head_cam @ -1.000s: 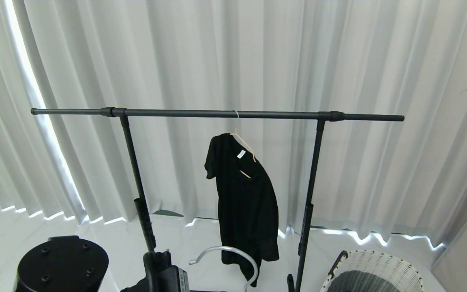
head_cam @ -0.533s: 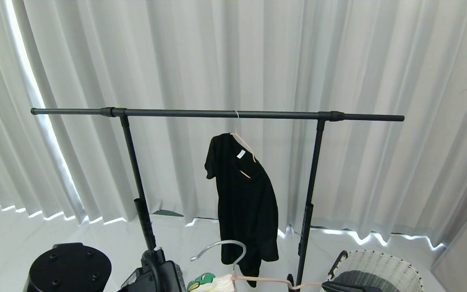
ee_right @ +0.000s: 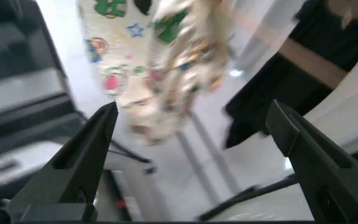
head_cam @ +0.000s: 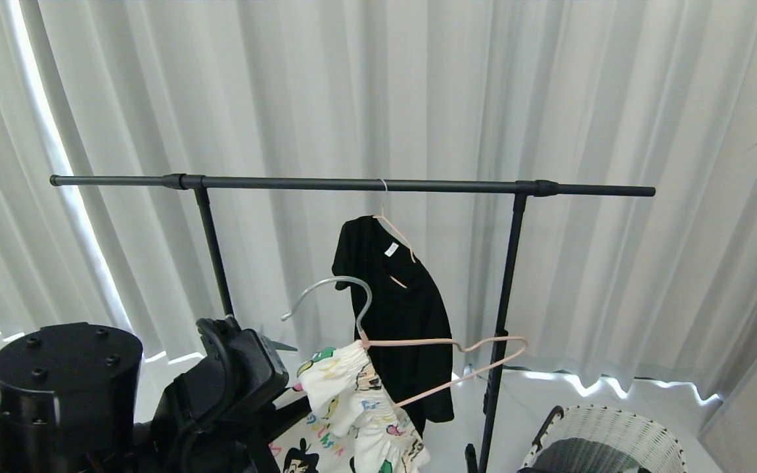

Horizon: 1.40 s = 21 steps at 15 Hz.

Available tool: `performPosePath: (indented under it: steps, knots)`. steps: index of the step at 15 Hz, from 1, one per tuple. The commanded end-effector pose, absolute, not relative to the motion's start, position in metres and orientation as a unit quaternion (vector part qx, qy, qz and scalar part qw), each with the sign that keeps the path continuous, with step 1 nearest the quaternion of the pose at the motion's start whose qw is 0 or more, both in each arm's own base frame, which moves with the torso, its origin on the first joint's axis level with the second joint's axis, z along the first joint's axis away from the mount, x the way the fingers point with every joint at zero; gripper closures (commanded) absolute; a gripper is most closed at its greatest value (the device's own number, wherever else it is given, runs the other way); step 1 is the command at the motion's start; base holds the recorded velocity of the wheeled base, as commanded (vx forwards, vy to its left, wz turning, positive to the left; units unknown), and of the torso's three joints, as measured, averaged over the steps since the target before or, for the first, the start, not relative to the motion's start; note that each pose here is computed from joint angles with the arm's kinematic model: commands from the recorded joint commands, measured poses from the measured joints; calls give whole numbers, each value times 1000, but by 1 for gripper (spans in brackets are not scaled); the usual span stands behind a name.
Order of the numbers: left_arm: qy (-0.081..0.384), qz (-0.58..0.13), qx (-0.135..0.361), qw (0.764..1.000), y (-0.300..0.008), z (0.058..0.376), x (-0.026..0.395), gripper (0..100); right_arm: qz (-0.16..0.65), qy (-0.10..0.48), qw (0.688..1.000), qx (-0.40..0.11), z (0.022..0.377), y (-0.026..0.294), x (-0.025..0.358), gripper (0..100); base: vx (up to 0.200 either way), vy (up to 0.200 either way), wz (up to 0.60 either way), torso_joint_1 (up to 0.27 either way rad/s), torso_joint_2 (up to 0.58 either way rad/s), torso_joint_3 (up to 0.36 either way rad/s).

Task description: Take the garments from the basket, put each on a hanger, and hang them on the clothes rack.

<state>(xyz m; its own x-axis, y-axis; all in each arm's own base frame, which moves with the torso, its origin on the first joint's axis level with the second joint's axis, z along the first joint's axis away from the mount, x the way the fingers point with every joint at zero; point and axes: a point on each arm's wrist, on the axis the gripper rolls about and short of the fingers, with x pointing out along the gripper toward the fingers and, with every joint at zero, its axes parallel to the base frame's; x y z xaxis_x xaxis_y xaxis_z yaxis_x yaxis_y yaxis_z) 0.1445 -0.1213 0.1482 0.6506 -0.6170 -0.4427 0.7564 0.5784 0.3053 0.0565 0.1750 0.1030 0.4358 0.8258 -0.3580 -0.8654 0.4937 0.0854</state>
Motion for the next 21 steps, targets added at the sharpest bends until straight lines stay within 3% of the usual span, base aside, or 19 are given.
performPosePath:
  steps: [1, 5, 11, 14, 21]
  knots:
    - [137, -398, 238, 875, -125, 152, 144, 100, 469, 210, 857, -41, 94, 185, 70, 0, 0, 0, 0, 0, 0, 0]
    - [123, -409, 237, 872, -133, 158, 145, 100, 397, 225, 889, 35, 96, 217, 116, 0, 0, 0, 0, 0, 0, 0]
    - [116, -407, 235, 875, -139, 164, 152, 100, 399, 234, 886, 23, 87, 229, 118, 0, 0, 0, 0, 0, 0, 0]
    - [121, -395, 234, 880, -134, 163, 156, 100, 370, 253, 894, 1, 76, 209, 116, 0, 0, 0, 0, 0, 0, 0]
    - [115, -412, 235, 873, -140, 164, 151, 100, 359, 229, 905, 0, 83, 215, 130, 0, 0, 0, 0, 0, 0, 0]
